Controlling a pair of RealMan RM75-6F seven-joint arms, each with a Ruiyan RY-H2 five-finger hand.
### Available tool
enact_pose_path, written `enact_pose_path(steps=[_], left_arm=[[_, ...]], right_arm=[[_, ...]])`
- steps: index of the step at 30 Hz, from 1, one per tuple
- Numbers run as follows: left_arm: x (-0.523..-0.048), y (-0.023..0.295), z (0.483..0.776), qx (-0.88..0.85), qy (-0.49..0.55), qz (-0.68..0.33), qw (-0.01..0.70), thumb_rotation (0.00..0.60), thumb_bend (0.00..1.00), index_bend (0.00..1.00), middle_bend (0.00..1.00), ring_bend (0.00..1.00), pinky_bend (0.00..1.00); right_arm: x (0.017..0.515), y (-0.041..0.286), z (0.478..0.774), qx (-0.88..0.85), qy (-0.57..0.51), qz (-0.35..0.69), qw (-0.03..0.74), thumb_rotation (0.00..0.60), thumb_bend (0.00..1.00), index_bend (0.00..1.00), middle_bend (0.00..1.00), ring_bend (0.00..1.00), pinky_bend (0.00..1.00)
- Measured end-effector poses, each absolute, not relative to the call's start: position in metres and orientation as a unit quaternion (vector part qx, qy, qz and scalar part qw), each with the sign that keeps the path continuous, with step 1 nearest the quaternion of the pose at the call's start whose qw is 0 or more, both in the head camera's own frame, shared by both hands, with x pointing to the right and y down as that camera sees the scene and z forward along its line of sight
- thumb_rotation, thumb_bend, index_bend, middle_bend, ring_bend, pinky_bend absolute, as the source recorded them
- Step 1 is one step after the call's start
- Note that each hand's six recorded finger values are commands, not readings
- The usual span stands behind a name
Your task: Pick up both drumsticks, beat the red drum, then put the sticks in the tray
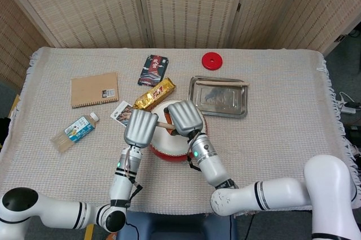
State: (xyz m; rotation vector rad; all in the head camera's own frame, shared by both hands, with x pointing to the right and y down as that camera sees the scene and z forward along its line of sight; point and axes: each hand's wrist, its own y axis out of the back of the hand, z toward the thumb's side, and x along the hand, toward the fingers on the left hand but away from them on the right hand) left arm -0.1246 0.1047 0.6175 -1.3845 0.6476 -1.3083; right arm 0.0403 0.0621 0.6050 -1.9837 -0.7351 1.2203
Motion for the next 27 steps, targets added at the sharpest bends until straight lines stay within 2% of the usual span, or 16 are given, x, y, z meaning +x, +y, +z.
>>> enact_pose_path(steps=[2,4,7,10,14,19,27], left_arm=[[-0.125,0.105,0.618,-0.582,0.272,-0.549,0.535,0.600,0.40,0.33,0.48,0.46,0.69],[-0.125,0.105,0.618,-0.584,0.270,-0.547,0.536,0.600,0.37,0.22,0.33,0.32,0.55],[-0.125,0.105,0.617,-0.585,0.270,-0.545,0.537,0.600,0.35,0.11,0.20,0.18,0.43],[-0.125,0.104,0.616,-0.585,0.272,-0.542,0.538,0.600,0.34,0.05,0.12,0.10,0.35],[-0.126,0.103,0.612,-0.585,0.277,-0.535,0.542,0.600,0.34,0.01,0.06,0.05,0.30],[-0.128,0.102,0.609,-0.588,0.281,-0.533,0.540,0.600,0.33,0.00,0.03,0.01,0.24],[-0.135,0.103,0.604,-0.594,0.282,-0.532,0.533,0.600,0.31,0.00,0.00,0.00,0.22]], right_arm=[[0.040,0.062,0.605,-0.763,-0.283,0.470,0.343,0.600,0.34,0.96,0.85,0.70,0.77],[0.040,0.063,0.605,-0.761,-0.281,0.471,0.346,0.600,0.35,0.98,0.86,0.71,0.77],[0.038,0.064,0.605,-0.756,-0.278,0.474,0.355,0.600,0.35,0.99,0.86,0.72,0.78],[0.037,0.065,0.606,-0.753,-0.274,0.478,0.359,0.600,0.35,1.00,0.86,0.72,0.78],[0.037,0.067,0.607,-0.751,-0.269,0.482,0.364,0.600,0.35,1.00,0.87,0.73,0.78],[0.039,0.068,0.608,-0.747,-0.266,0.486,0.367,0.600,0.35,1.00,0.88,0.74,0.79],[0.050,0.064,0.606,-0.739,-0.266,0.495,0.372,0.600,0.36,1.00,0.88,0.74,0.79]])
